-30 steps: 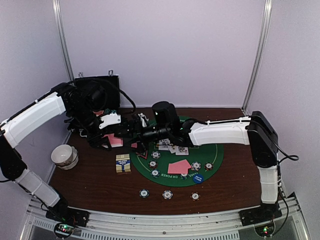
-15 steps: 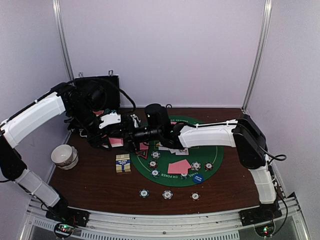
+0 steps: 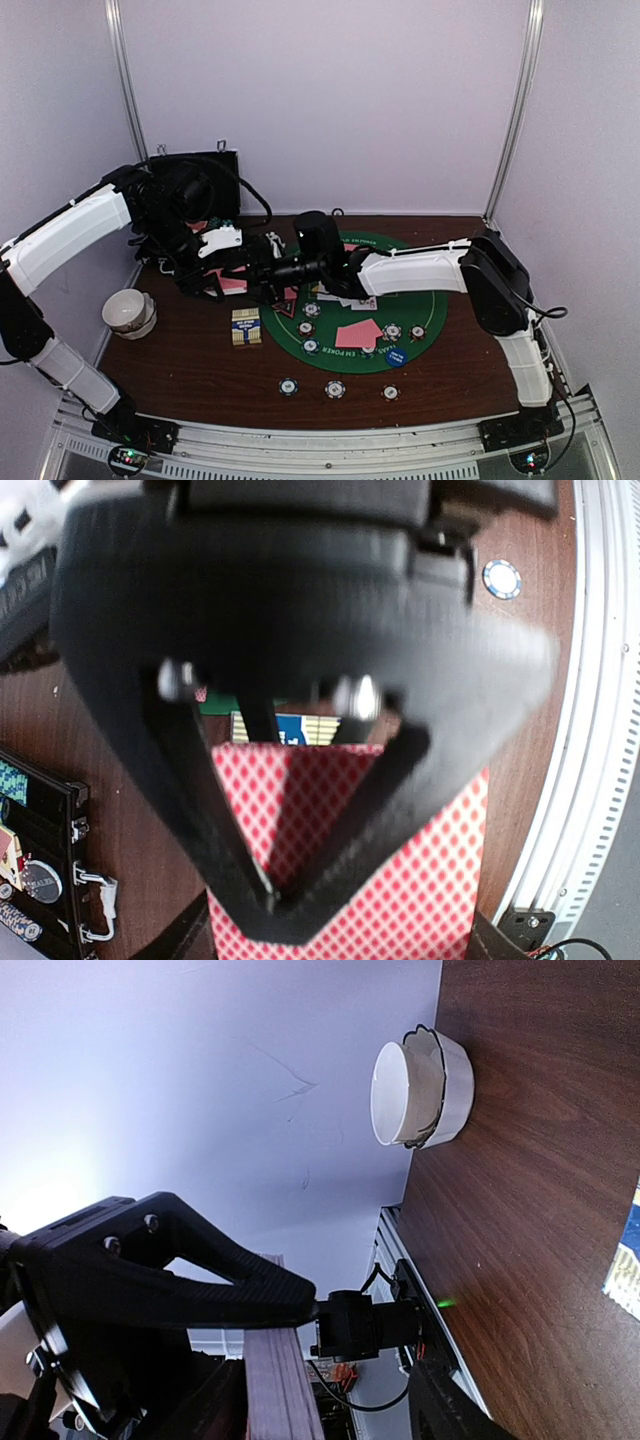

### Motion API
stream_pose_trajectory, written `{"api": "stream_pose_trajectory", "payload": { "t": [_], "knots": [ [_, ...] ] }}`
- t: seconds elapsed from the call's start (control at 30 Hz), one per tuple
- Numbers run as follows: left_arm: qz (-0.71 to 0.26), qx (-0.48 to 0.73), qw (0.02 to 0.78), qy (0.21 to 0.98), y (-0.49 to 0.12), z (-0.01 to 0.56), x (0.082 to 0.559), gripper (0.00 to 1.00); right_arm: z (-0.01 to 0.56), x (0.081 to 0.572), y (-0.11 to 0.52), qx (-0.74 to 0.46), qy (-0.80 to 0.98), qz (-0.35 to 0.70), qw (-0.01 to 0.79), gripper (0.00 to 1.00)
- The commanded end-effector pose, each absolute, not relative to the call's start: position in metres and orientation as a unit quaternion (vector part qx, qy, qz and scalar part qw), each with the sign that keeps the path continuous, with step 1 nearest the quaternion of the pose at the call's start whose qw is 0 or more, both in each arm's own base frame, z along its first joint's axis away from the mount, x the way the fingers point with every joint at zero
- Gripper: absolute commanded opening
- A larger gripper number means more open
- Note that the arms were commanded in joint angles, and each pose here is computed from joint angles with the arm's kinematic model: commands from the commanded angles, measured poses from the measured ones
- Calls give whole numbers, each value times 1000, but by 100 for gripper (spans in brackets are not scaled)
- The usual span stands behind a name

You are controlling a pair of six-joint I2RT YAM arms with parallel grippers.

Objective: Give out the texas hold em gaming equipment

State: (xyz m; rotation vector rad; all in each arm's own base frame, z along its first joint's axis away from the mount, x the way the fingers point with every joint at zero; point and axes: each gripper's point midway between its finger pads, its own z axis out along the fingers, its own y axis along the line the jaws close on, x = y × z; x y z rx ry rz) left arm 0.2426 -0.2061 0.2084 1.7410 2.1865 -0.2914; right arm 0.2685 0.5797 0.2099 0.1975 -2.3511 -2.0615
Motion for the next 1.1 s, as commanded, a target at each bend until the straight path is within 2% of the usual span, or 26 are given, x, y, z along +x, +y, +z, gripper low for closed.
{"api": "stream_pose_trajectory", "payload": {
  "t": [0.0, 0.57, 1.07],
  "knots": [
    [-110, 614, 205, 755, -213, 230, 244, 0, 205, 275, 558, 58, -766, -640, -3, 53],
    [-104, 614, 202, 756, -211, 227, 245, 0, 250, 268, 533, 83, -756, -649, -30, 29],
    [-98, 614, 196, 759, -211, 223, 248, 0, 273, 258, 523, 80, -735, -673, -28, 17]
  ]
}}
